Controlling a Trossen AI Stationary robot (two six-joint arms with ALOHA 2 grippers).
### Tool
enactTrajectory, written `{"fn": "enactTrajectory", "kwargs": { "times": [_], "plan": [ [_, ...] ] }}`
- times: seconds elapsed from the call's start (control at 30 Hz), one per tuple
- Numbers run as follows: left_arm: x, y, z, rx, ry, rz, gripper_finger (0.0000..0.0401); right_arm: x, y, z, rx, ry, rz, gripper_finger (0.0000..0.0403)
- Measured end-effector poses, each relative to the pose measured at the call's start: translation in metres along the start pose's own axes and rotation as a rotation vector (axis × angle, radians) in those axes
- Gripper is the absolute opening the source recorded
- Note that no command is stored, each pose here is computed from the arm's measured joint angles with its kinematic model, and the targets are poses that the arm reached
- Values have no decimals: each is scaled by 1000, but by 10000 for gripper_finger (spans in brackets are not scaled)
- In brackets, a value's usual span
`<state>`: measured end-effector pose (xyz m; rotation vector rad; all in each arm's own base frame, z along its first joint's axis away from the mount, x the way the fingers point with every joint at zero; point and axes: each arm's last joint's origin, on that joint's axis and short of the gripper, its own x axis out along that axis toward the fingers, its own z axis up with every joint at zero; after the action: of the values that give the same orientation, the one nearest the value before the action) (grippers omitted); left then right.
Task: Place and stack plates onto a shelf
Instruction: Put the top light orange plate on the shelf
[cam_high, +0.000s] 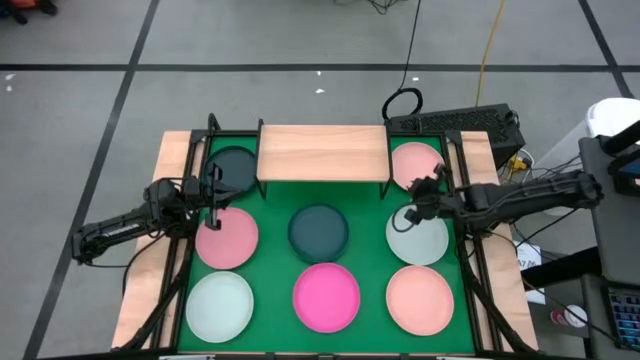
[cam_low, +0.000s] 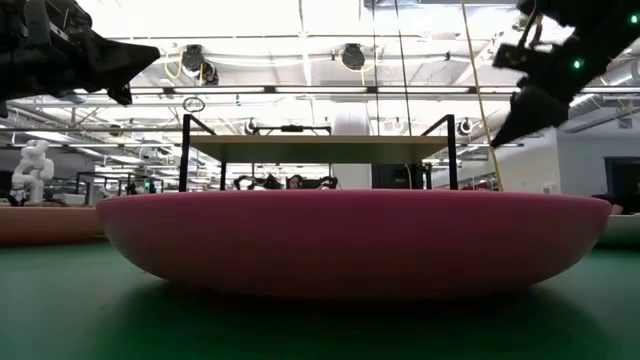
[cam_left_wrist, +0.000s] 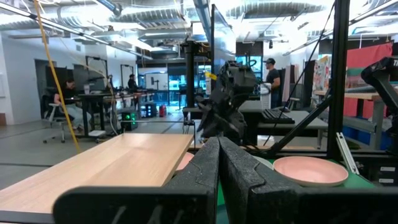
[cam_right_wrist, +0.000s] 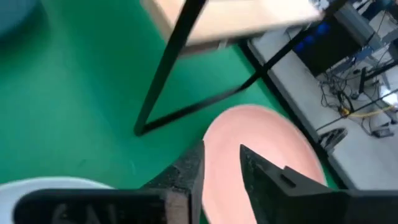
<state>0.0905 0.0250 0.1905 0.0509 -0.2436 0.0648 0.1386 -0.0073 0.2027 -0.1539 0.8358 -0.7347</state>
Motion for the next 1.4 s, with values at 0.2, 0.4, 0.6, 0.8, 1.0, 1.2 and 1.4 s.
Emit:
{"fn": "enactTrajectory", "kwargs": {
  "times": [0.2,0.4,0.6,0.8,1.0,1.2,1.4],
  "plan": [
    [0,0,0,0,0,0,15,11,9,-9,67,-31,37,111],
    [0,0,0,0,0,0,15,19,13,-23,160,-11,37,104],
    [0,0,0,0,0,0,15,25,14,-35,196,33,40,101],
    [0,0,0,0,0,0,15,35,10,-38,246,97,-11,100],
    [0,0,0,0,0,0,15,51,7,-40,283,207,5,100],
    [0,0,0,0,0,0,15,59,3,-42,262,256,-31,100],
    [0,0,0,0,0,0,15,65,3,-44,238,309,-5,100]
  ]
}}
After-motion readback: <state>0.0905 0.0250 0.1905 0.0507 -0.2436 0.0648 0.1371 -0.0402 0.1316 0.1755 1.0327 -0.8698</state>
